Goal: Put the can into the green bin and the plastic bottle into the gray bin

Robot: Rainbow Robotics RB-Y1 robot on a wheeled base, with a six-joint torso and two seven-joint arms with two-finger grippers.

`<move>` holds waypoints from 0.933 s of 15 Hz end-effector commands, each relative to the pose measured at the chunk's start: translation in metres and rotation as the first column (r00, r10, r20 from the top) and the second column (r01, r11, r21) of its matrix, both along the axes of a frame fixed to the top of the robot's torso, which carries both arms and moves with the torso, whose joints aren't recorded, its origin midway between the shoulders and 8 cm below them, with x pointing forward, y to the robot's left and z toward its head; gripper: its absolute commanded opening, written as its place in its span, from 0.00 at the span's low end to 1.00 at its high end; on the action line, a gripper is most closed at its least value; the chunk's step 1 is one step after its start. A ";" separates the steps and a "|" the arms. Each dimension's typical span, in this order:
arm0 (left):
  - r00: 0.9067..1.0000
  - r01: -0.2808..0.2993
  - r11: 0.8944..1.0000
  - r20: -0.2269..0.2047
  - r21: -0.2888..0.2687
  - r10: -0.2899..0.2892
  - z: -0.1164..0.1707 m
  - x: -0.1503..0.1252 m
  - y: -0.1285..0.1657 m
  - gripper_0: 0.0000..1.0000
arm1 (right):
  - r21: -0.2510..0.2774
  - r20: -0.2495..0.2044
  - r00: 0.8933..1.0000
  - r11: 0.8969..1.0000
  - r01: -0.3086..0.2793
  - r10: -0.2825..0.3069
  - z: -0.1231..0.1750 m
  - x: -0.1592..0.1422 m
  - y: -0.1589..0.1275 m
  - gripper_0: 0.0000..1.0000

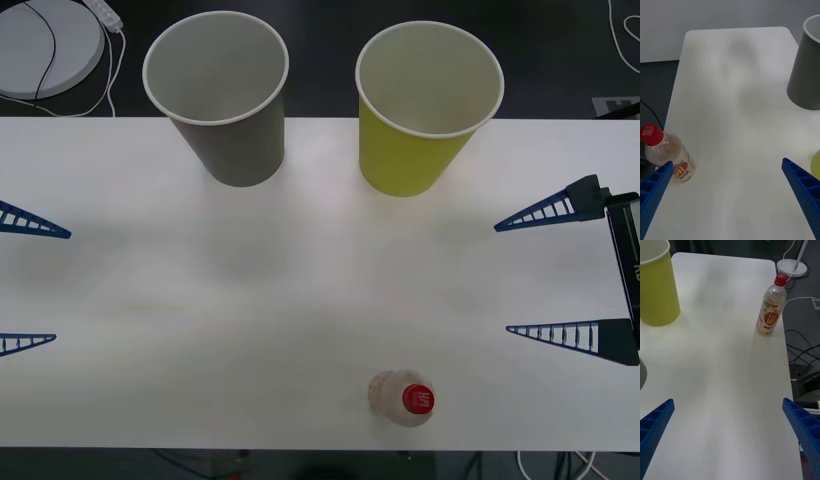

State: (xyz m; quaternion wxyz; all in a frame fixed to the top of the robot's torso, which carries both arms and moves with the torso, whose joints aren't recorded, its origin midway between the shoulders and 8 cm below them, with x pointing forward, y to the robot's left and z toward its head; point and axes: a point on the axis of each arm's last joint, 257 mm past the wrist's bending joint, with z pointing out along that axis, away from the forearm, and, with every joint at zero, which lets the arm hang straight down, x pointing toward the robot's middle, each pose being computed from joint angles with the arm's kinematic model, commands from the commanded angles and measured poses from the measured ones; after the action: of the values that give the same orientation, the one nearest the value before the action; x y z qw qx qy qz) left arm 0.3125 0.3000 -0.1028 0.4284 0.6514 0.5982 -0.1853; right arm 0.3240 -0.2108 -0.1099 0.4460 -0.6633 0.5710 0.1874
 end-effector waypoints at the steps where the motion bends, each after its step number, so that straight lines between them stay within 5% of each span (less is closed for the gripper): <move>1: 1.000 0.000 1.000 0.000 0.000 0.000 0.000 0.000 0.000 1.00 | 0.000 0.000 1.000 1.000 0.000 0.000 0.000 0.000 0.000 1.00; 4: 1.000 0.000 1.000 0.000 0.000 0.000 0.000 0.000 0.000 1.00 | 0.000 0.000 1.000 1.000 0.000 0.000 0.000 0.000 0.000 1.00; 5: 1.000 0.000 1.000 0.000 0.000 0.000 0.000 0.000 0.000 1.00 | 0.085 -0.064 0.998 0.996 0.005 0.000 -0.009 -0.013 0.013 1.00; 7: 1.000 0.000 1.000 0.000 0.000 0.000 0.000 0.000 0.000 1.00 | 0.155 -0.079 0.997 0.988 -0.002 0.015 0.005 -0.018 0.020 1.00; 10: 1.000 0.000 1.000 0.000 0.000 0.000 0.000 0.000 0.000 1.00 | 0.198 -0.067 0.998 0.980 0.001 0.013 0.016 -0.017 0.024 1.00; 14: 1.000 0.000 1.000 0.000 0.000 0.000 0.000 0.000 0.000 1.00 | 0.181 0.000 1.000 0.983 0.010 -0.010 0.025 -0.021 0.010 1.00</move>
State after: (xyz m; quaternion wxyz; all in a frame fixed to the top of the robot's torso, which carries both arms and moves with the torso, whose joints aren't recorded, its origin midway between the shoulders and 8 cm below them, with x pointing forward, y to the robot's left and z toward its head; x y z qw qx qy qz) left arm 0.3126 0.3001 -0.1029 0.4284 0.6514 0.5982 -0.1853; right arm 0.3041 -0.1973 -0.0856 0.5032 -0.6159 0.5558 0.2421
